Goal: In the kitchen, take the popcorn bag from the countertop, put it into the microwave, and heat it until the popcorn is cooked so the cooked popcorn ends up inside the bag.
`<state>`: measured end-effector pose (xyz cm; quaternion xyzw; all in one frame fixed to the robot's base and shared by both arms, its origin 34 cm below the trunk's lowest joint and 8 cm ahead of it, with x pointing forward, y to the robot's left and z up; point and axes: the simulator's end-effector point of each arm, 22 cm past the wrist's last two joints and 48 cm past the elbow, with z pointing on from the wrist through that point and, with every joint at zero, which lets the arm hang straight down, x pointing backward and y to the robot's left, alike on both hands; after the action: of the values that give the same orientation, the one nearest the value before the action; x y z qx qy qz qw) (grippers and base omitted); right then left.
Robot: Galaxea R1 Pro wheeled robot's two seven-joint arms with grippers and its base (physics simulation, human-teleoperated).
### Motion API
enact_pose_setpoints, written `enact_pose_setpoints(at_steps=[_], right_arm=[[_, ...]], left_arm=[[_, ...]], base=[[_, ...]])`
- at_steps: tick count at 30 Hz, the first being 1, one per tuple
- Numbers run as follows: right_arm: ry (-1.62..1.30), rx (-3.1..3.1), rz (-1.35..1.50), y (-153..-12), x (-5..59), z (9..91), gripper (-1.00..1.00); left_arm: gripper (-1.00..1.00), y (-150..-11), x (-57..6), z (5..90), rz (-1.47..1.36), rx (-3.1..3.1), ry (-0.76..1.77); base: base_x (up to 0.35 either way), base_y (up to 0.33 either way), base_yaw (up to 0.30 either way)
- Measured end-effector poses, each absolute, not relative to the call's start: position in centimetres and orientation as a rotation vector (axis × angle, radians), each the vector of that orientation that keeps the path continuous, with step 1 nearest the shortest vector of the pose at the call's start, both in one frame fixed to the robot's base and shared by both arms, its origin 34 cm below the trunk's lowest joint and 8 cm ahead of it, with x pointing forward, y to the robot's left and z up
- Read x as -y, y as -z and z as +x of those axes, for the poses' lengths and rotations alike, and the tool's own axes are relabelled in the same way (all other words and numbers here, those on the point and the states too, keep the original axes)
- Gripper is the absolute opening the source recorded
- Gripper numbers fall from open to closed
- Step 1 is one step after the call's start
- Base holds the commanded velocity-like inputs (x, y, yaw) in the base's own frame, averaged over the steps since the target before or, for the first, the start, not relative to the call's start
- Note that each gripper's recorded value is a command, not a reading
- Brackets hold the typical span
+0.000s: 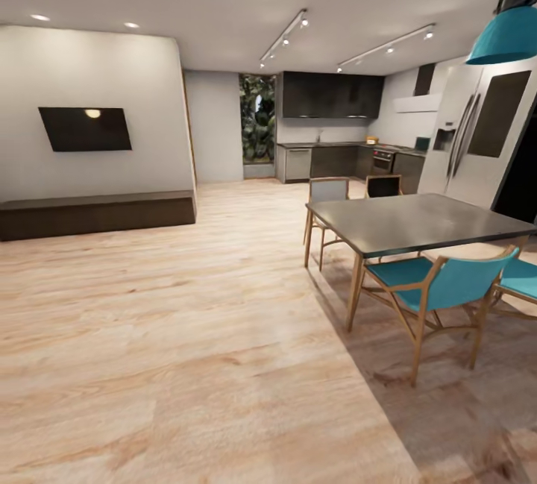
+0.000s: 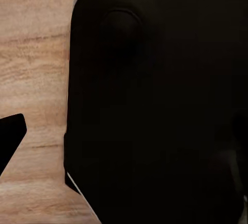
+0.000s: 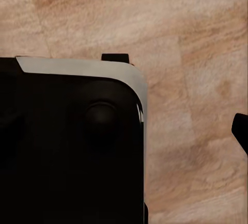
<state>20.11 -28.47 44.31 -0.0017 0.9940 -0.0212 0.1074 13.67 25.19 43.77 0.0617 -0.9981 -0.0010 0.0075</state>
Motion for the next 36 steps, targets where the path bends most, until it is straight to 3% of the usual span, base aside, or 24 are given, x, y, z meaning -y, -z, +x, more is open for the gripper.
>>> enact_pose_setpoints(at_steps=[5,18,36], right_arm=[[0.063,-2.926,-0.005,-44.31,28.48,20.13,1.0],[0.066,-2.925,-0.009,-44.32,28.52,20.18,1.0],[0.068,-2.924,-0.006,-44.33,28.56,20.23,1.0]], left_arm=[[1.0,-43.77,-25.42,13.6,0.349,3.102,0.009],[1.0,-43.77,-25.38,13.52,0.355,3.099,0.009],[1.0,-43.78,-25.38,13.36,0.357,3.096,0.009]], base=[[0.344,0.0,0.274],[0.344,0.0,0.095],[0.344,0.0,0.243]])
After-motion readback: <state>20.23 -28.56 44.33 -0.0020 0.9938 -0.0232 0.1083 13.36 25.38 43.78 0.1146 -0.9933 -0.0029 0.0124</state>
